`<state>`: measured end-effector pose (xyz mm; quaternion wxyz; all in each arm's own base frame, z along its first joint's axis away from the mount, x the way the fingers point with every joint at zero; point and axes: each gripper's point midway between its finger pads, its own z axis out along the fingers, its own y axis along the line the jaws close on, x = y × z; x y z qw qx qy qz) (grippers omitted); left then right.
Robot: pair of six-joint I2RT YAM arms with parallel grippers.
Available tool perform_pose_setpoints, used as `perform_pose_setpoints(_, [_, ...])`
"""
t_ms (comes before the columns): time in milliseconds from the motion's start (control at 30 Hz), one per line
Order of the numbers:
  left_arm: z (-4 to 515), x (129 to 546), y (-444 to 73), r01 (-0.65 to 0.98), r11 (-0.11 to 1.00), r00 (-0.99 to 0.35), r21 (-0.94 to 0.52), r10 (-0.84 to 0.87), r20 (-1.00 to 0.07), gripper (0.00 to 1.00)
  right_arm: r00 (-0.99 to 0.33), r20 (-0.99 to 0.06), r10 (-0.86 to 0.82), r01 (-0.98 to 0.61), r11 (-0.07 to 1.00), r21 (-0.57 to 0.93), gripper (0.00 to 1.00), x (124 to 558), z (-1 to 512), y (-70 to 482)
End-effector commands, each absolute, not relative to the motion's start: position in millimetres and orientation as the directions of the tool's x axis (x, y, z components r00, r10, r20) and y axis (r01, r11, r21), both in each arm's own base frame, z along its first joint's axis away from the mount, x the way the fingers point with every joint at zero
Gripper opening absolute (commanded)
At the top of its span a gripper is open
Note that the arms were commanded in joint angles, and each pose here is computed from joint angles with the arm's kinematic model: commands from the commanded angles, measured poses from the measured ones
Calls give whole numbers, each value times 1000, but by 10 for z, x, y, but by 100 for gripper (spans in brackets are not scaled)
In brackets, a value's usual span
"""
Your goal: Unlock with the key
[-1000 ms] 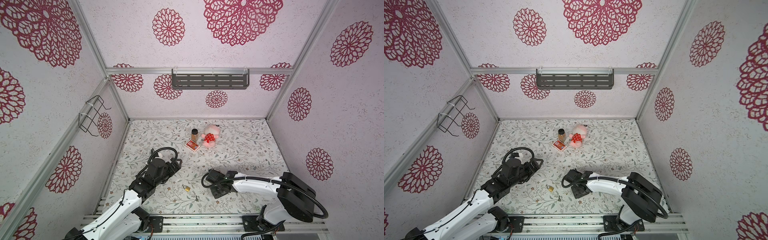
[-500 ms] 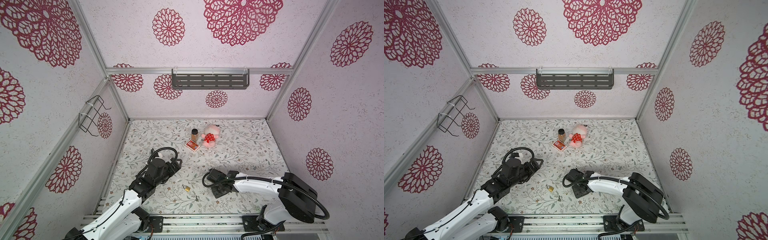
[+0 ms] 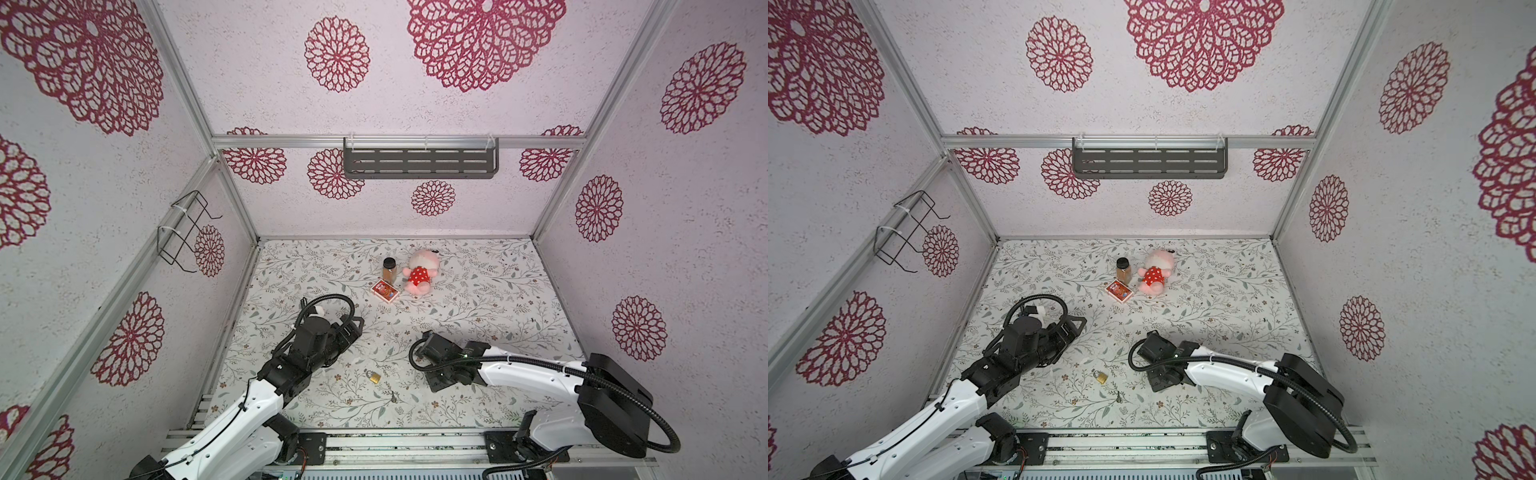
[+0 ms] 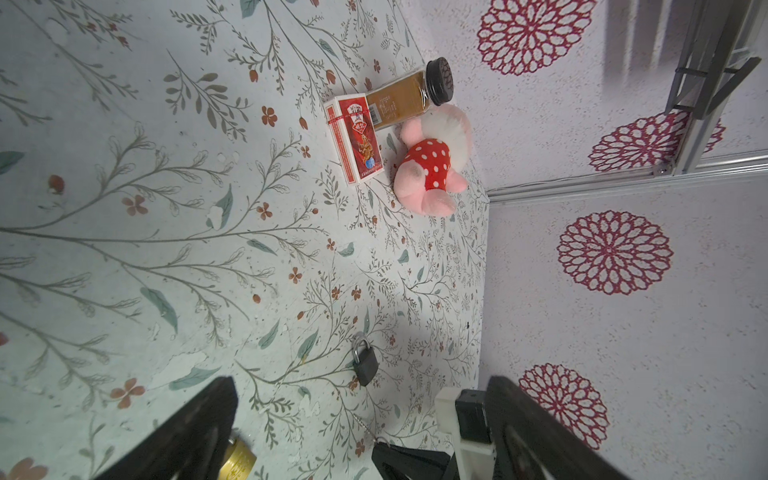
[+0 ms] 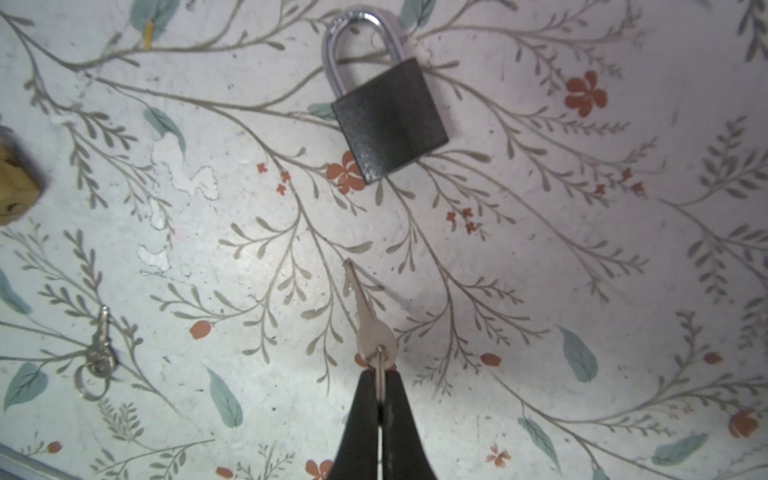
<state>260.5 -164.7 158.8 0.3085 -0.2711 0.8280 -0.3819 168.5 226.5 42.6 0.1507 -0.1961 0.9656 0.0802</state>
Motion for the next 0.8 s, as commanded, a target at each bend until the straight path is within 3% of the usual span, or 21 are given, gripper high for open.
perform_pose_setpoints(0, [1877,2656,-1752,-170,472,-646,-865,-717,-264,97,-862,-382,-333,-409,902,137,0,1753,588,2333])
perform_pose_setpoints(767, [2291,2800,-2352,-199,113,-668,-973,-743,50,100,-769,-630,-106,-460,776,432,0,2107,1657,2920])
